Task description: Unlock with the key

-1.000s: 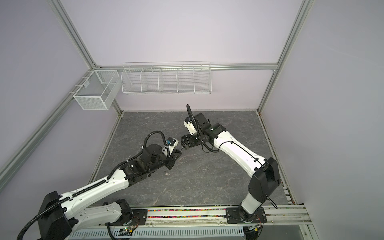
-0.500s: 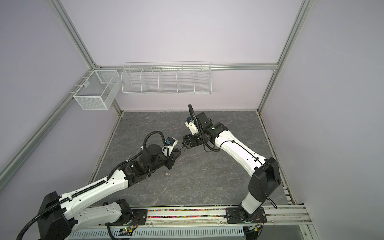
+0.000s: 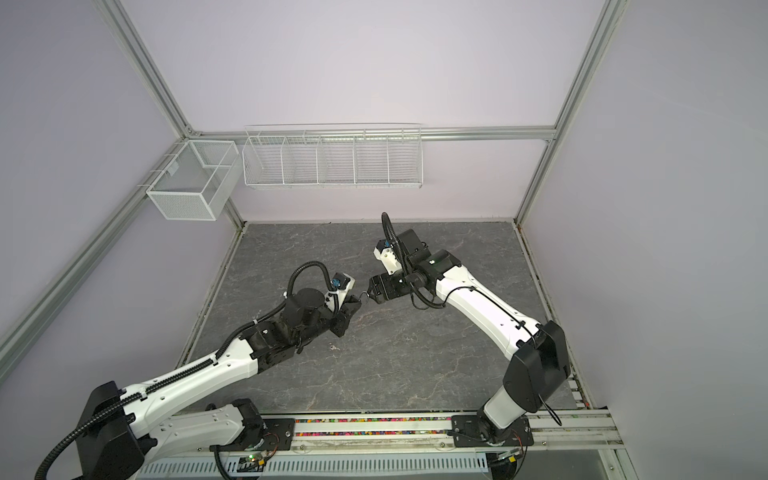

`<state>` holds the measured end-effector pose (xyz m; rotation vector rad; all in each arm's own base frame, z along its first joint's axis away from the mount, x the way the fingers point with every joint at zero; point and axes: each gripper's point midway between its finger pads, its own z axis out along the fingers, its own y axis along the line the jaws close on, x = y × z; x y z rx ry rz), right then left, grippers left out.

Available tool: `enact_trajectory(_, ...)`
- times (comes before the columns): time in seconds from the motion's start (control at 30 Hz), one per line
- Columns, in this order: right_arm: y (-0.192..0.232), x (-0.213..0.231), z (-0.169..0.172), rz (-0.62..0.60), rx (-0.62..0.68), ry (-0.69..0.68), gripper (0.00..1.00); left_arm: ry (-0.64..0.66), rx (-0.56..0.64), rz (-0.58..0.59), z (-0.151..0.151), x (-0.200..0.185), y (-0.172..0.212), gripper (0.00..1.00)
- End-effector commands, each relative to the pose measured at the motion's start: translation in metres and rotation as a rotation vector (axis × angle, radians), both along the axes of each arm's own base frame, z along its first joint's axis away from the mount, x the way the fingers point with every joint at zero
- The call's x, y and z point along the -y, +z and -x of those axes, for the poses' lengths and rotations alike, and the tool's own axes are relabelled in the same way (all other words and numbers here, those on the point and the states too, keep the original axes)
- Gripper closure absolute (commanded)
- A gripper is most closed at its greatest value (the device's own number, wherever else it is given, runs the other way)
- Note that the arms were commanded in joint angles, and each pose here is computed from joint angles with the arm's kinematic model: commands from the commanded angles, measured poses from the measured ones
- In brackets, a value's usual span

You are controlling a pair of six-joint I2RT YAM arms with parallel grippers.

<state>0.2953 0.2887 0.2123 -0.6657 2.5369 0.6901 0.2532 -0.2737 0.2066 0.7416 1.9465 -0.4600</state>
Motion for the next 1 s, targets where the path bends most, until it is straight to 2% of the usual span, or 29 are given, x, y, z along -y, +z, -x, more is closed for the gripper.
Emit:
enact_trajectory(0.0,0.007,0.008,0.001,-0.023,0.024,-0.02,0.17,0.037,0.023,0.041,-0.009,0.002,0.02,1.0)
enact_trajectory(0.13,0.007,0.017,-0.002,-0.018,0.054,-0.06,0.17,0.13,0.016,0.053,-0.015,-0.011,0.029,1.0)
enact_trajectory(0.23,0.007,0.019,0.0,-0.039,0.063,-0.077,0.17,0.2,0.001,0.021,-0.021,-0.022,0.032,1.0)
enact_trajectory(0.37,0.003,0.017,0.004,-0.098,0.053,-0.102,0.17,0.3,-0.048,-0.055,-0.03,-0.037,0.028,1.0)
enact_trajectory(0.47,-0.004,0.016,0.007,-0.121,0.039,-0.121,0.17,0.353,-0.115,-0.066,-0.039,-0.048,0.019,1.0)
enact_trajectory(0.7,-0.025,0.007,0.017,-0.146,-0.005,-0.148,0.18,0.491,-0.312,-0.025,-0.066,-0.087,-0.021,1.0)
enact_trajectory(0.97,-0.051,-0.003,0.027,-0.135,-0.043,-0.169,0.18,0.618,-0.506,-0.132,-0.087,-0.129,-0.077,1.0)
